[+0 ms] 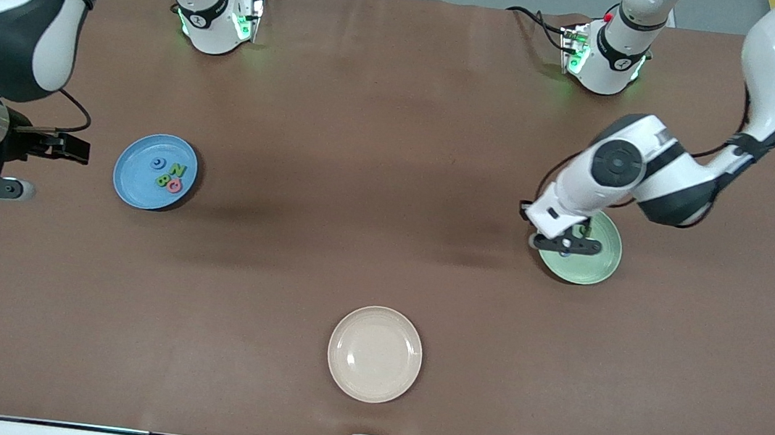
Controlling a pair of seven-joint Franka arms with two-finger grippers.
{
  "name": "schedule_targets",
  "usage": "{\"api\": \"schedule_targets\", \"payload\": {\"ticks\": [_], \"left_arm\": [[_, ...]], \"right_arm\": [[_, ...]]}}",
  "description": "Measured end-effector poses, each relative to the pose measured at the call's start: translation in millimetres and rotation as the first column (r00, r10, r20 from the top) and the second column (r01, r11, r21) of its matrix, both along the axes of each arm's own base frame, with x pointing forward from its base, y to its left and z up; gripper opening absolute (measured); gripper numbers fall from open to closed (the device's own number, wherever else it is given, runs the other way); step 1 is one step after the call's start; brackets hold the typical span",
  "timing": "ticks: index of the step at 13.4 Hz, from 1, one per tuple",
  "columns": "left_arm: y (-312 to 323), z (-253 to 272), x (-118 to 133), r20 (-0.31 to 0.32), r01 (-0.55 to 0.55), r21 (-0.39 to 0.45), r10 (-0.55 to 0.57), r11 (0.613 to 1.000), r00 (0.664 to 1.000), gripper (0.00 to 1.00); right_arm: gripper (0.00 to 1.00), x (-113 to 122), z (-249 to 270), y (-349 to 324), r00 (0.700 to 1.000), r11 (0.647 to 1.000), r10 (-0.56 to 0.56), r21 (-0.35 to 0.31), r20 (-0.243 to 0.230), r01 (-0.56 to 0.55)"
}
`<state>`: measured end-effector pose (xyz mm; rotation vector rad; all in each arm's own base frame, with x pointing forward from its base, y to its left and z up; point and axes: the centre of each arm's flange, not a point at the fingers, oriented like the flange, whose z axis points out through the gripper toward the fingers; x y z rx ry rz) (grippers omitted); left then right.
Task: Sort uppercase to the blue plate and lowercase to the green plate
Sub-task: 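Drop the B on the blue plate while the left gripper lowers x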
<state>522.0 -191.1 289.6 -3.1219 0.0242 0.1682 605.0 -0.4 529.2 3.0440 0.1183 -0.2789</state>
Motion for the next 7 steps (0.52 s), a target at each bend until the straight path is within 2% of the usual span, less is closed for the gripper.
{"api": "schedule_targets", "payload": {"ticks": [4, 7], "left_arm": [[69, -21, 18, -0.019, -0.010, 0.012, 0.010, 1.000, 1.000, 0.33], [97, -48, 27, 0.010, -0.027, 0.012, 0.027, 1.000, 1.000, 0.33]], "right_arm": [[1.00, 7, 11, -23, 0.997, 0.996, -0.055, 0.078, 0.051, 0.051], [1.00, 11, 16, -38, 0.995, 0.994, -0.073, 0.086, 0.067, 0.068]]}}
